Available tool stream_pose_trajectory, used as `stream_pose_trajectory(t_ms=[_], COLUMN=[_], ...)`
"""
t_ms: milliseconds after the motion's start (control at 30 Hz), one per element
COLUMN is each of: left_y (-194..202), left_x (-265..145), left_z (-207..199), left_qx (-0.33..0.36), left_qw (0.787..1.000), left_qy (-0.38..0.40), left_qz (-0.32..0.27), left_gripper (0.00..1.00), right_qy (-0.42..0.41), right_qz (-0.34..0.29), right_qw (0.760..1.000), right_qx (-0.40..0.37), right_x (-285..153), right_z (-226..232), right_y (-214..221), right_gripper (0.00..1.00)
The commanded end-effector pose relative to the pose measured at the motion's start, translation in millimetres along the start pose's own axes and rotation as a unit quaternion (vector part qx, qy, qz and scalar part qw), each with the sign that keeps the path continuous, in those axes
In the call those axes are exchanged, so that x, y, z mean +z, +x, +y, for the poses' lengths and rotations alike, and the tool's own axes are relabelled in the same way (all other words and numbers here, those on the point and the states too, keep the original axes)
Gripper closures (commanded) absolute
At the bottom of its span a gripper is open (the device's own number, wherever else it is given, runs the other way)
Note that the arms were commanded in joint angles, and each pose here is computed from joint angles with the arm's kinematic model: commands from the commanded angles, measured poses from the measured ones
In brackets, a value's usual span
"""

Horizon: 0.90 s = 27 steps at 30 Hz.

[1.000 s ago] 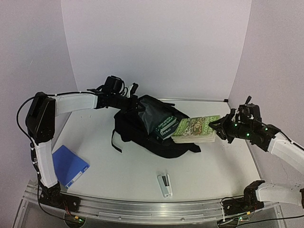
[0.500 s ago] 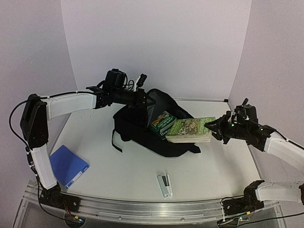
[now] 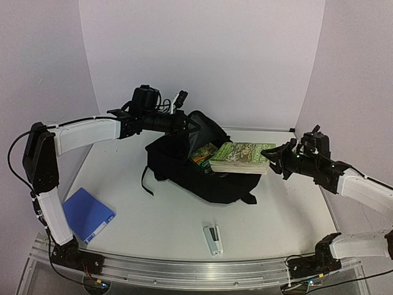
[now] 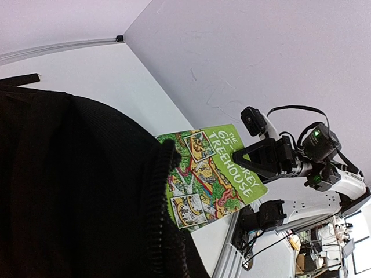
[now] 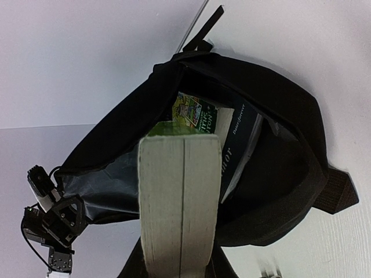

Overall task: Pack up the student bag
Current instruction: Place the book in the student bag.

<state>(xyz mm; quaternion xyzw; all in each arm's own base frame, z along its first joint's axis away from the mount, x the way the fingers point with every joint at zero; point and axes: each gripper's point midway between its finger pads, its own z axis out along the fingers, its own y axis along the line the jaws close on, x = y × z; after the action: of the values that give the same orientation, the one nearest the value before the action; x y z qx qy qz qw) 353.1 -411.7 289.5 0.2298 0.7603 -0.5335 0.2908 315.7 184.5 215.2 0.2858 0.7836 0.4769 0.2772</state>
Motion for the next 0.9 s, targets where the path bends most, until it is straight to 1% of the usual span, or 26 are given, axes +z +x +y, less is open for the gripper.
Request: stream_pose_trajectory(t_ms=[0, 233, 400, 500, 667, 867], left_y=[-39, -39, -35, -35, -34, -31], left_x=[-25, -23, -19, -18, -16, -13], left_z=[-63, -63, -61, -61, -60, -54], left_qx=[0.068, 0.068, 0.064, 0.063, 0.062, 0.055], left_qw=[0.994, 0.994, 0.994, 0.994, 0.994, 0.995], left_qy=[0.069, 0.072, 0.074, 0.076, 0.074, 0.071], left_qz=[-0.058, -0.056, -0.05, -0.048, -0.046, -0.042], left_gripper=[1.0, 1.0, 1.0, 1.0, 1.0, 1.0], right_qy=[-0.08, -0.074, -0.104, -0.105, -0.094, -0.067], right_qz=[-0.022, -0.025, -0.036, -0.043, -0.047, -0.074], right_qw=[0.997, 0.997, 0.994, 0.993, 0.994, 0.994], right_qx=[-0.003, 0.01, 0.024, 0.026, 0.028, 0.038], right_x=[3, 17, 24, 33, 58, 90], right_z=[44, 37, 45, 48, 43, 32], right_y=[-14, -17, -22, -24, -23, -14], right_gripper=[1.0, 1.0, 1.0, 1.0, 1.0, 1.0])
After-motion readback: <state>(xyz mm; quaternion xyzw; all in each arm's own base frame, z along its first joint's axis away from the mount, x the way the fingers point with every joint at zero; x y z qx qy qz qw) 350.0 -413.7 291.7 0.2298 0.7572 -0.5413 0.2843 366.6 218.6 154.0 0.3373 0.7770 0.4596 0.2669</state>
